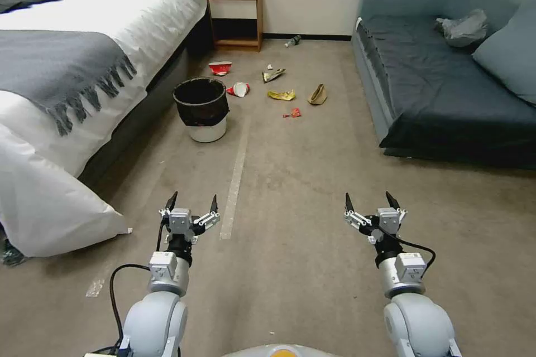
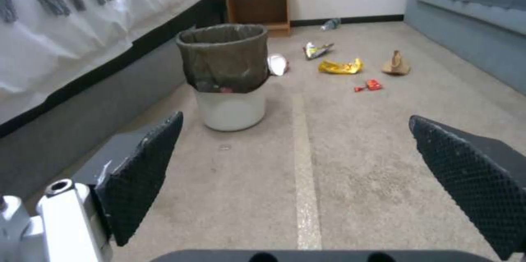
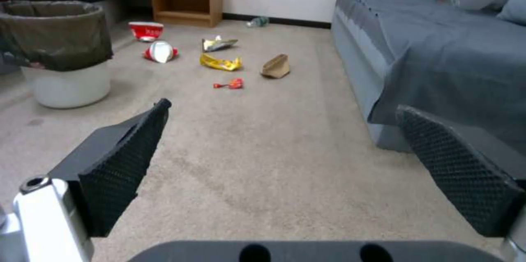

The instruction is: Pick up the trash can from the floor.

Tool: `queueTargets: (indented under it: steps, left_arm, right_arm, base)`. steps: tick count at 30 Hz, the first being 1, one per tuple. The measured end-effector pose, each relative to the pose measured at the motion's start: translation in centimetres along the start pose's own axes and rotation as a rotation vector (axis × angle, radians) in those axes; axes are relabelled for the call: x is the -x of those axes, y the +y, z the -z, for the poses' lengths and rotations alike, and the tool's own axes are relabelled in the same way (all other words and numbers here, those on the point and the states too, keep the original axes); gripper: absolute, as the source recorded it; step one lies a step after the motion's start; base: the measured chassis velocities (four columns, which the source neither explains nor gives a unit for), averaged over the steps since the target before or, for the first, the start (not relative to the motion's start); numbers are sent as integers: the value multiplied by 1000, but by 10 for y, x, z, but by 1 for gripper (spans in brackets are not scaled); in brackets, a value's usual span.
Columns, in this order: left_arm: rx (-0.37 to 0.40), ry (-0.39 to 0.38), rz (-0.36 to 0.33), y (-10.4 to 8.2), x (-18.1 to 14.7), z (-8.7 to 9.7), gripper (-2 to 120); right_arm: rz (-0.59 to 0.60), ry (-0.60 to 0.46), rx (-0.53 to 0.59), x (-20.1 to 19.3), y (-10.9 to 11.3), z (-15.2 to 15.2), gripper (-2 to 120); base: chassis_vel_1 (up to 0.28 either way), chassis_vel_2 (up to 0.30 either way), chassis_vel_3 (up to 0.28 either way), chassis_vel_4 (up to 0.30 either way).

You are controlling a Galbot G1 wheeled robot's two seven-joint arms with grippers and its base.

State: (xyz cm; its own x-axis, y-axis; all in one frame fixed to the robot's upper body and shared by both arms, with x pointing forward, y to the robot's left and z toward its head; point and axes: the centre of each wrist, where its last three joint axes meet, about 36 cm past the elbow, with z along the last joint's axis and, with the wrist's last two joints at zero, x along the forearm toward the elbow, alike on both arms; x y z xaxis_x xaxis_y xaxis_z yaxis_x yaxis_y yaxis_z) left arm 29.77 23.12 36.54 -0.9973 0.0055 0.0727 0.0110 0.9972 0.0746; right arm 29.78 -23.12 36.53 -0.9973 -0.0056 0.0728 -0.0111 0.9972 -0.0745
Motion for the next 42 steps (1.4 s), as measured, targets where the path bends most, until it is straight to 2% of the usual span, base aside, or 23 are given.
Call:
queueTargets:
  steps: [12,13,14,15,16,17,19,21,22,23,24,29,42]
  left_arm:
    - [-7,-9,15,4,-4,3,100]
    - [-19,-23,41,9,-11,8,100]
    - [-37,-51,98,21,-25,16,100]
    - [-37,-51,98,21,-25,16,100]
    - [-54,-84,158,33,-41,27,100]
    - [-54,-84,158,33,-41,27,100]
    - [-68,-149,268,54,-73,50,100]
    - [-69,-163,291,58,-79,55,100]
    - [-67,-197,342,66,-95,68,100]
    - [-67,-197,342,66,-95,68,100]
    - [-75,-235,361,74,-103,74,100]
    - [-80,-264,361,79,-104,75,100]
    - [-91,-262,355,78,-101,69,100]
  right_arm:
    - [6,3,6,-4,-3,1,100]
    - [16,3,17,-10,-7,6,100]
    - [44,7,40,-25,-18,16,100]
    - [44,7,40,-25,-18,16,100]
    - [72,9,61,-38,-26,27,100]
    - [72,9,61,-38,-26,27,100]
    - [144,7,103,-65,-41,52,100]
    - [164,6,111,-71,-44,59,100]
    - [194,2,124,-80,-48,69,100]
    - [194,2,124,-80,-48,69,100]
    - [235,-10,147,-81,-49,70,100]
    - [258,-24,161,-80,-50,70,100]
    - [251,-28,165,-79,-52,67,100]
  base:
    - [0,0,0,0]
    - [0,0,0,0]
    - [0,0,0,0]
    - [0,0,0,0]
    - [0,0,0,0]
    - [0,0,0,0]
    - [0,0,0,0]
    - [0,0,0,0]
    - [0,0,0,0]
    - [0,0,0,0]
    - [0,0,0,0]
    - [0,0,0,0]
    - [0,0,0,0]
